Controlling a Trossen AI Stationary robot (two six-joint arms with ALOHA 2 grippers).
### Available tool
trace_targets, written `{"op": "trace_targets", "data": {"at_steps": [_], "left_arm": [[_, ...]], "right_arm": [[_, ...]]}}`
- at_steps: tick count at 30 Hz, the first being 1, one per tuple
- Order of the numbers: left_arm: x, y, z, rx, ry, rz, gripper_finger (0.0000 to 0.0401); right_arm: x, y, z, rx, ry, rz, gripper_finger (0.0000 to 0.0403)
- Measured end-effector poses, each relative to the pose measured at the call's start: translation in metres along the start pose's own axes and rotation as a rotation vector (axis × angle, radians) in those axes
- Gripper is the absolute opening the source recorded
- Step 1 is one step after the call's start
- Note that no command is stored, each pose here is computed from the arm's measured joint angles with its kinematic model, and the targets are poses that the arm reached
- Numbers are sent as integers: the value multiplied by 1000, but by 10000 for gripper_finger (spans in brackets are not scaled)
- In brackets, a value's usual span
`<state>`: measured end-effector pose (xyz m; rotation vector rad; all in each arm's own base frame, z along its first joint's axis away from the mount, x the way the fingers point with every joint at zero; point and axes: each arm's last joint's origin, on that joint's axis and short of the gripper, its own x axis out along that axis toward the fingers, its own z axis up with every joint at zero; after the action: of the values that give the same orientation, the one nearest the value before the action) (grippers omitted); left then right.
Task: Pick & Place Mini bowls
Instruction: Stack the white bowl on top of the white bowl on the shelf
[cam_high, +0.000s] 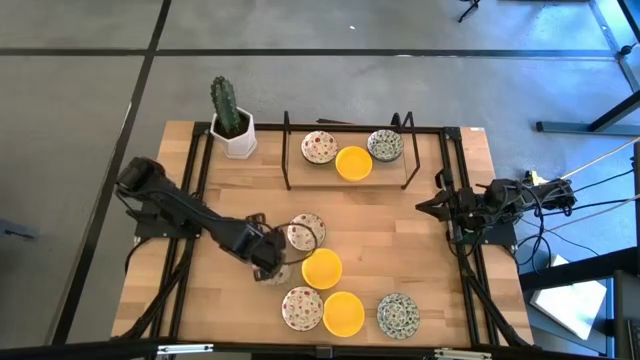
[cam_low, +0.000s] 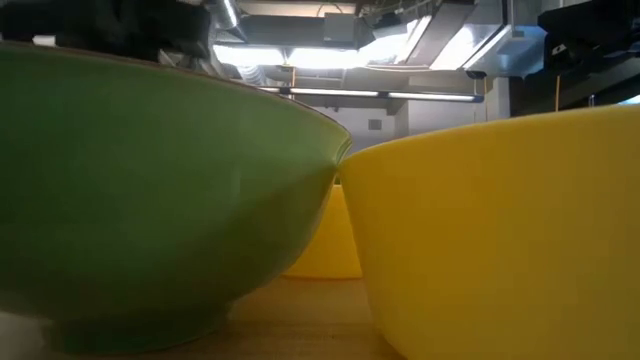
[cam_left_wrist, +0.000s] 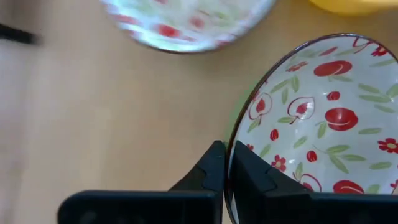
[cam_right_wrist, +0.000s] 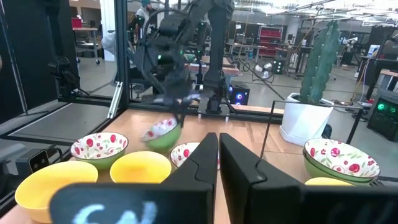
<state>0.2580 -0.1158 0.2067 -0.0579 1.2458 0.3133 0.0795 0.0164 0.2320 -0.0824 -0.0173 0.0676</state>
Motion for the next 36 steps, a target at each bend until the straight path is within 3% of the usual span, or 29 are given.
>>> {"op": "trace_targets", "data": {"at_steps": [10,16,19,24,29,36], "left_arm": [[-76,32,-19,-88,-286,53,6],[-89,50,-13,-141,-472,198,6],[-86,55,0,-107,-504,232,6],[-88,71,40,-28,-634,163,6],[-120,107,76,-57,-763,161,6],[-161,162,116,-69,-826,162,6]], "right_arm": [[0,0,0,0,-1,0,19],[0,0,0,-1,-1,0,19],[0,0,0,-1,-1,0,19],[0,0,0,-5,-1,0,19],[0,0,0,-4,-3,0,19],[0,0,1,-19,-8,-1,19]]}}
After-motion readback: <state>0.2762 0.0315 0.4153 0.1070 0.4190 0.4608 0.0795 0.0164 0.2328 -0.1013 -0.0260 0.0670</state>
